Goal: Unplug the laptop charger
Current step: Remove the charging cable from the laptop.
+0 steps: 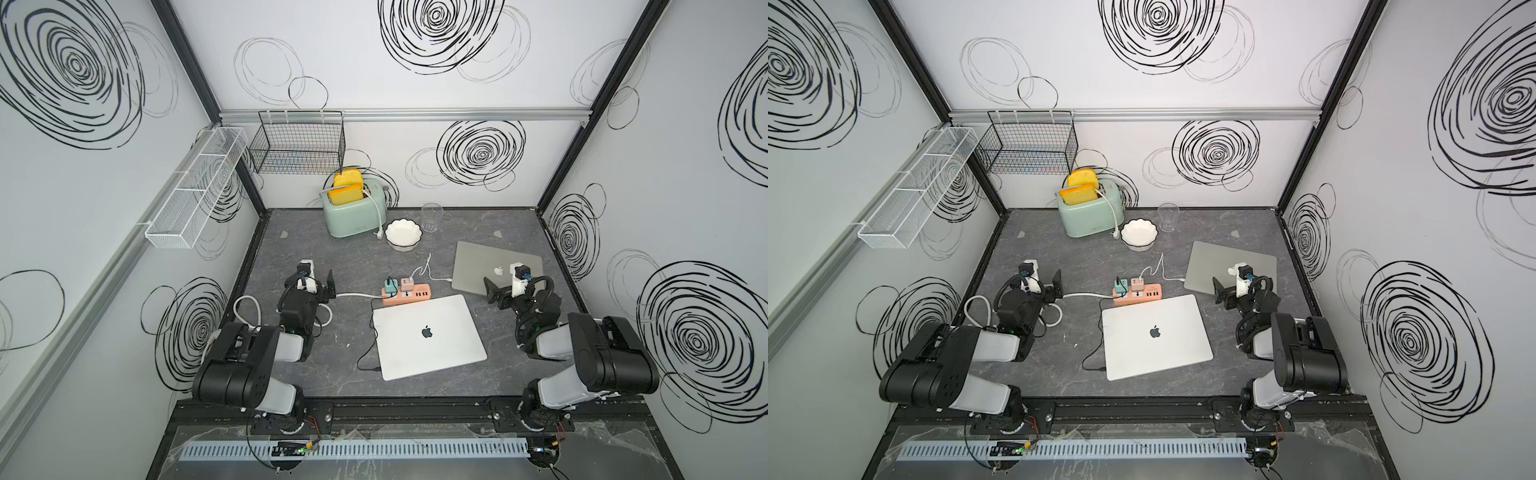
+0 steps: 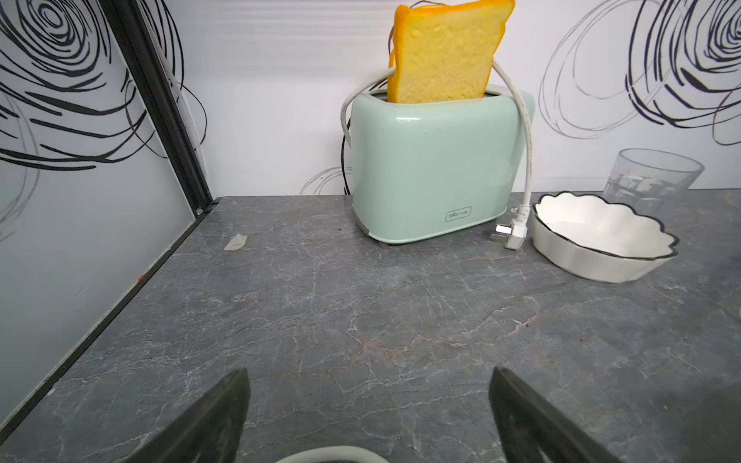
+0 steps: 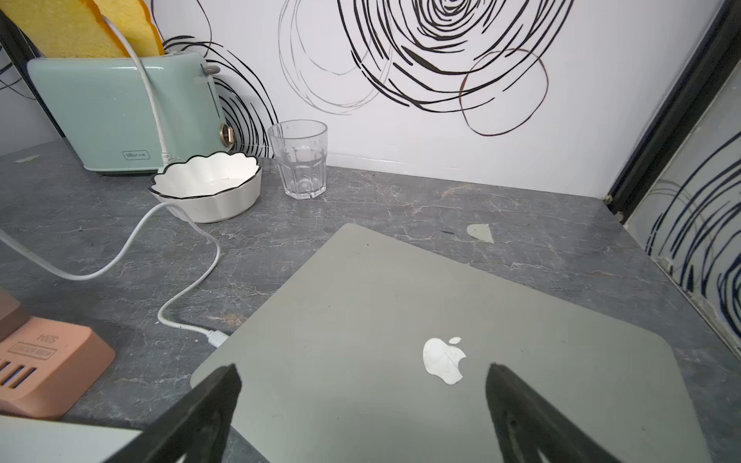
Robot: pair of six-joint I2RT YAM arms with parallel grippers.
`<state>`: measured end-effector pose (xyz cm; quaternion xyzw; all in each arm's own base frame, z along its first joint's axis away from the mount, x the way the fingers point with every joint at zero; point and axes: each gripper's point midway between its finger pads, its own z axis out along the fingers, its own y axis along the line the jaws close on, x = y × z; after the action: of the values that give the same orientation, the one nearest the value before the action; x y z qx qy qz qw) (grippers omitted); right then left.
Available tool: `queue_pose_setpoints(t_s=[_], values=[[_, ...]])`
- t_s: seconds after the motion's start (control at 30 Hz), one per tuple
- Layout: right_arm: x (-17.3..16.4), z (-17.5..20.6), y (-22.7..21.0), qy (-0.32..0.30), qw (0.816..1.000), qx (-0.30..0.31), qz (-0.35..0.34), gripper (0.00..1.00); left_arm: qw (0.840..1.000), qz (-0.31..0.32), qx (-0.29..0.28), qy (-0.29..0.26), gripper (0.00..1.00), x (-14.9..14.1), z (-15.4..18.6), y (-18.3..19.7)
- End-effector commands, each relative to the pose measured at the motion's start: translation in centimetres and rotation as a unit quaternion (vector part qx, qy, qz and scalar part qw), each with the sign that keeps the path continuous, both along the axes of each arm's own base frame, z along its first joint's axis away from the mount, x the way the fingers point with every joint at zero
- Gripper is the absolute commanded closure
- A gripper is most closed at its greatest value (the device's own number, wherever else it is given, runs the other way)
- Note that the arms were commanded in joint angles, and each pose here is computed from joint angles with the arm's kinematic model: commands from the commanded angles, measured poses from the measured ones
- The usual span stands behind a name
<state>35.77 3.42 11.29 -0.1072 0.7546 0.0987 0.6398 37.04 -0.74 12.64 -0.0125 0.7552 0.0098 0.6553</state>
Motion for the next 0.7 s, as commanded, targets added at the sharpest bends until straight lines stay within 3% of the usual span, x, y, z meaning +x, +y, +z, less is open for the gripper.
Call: queue_pose_setpoints(t_s=[0.0,0.67], values=[[0.26,1.28,0.09,-0.026,1.000,-0.009,-0.002,0.01,0.999,0.000,0.001,-0.039,0.02,0.01,2.01,0.10],[0.28,1.37,0.02,-0.027,1.000,-0.005,0.001,0.01,0.999,-0.002,0.001,-0.039,0.02,0.03,1.99,0.12]])
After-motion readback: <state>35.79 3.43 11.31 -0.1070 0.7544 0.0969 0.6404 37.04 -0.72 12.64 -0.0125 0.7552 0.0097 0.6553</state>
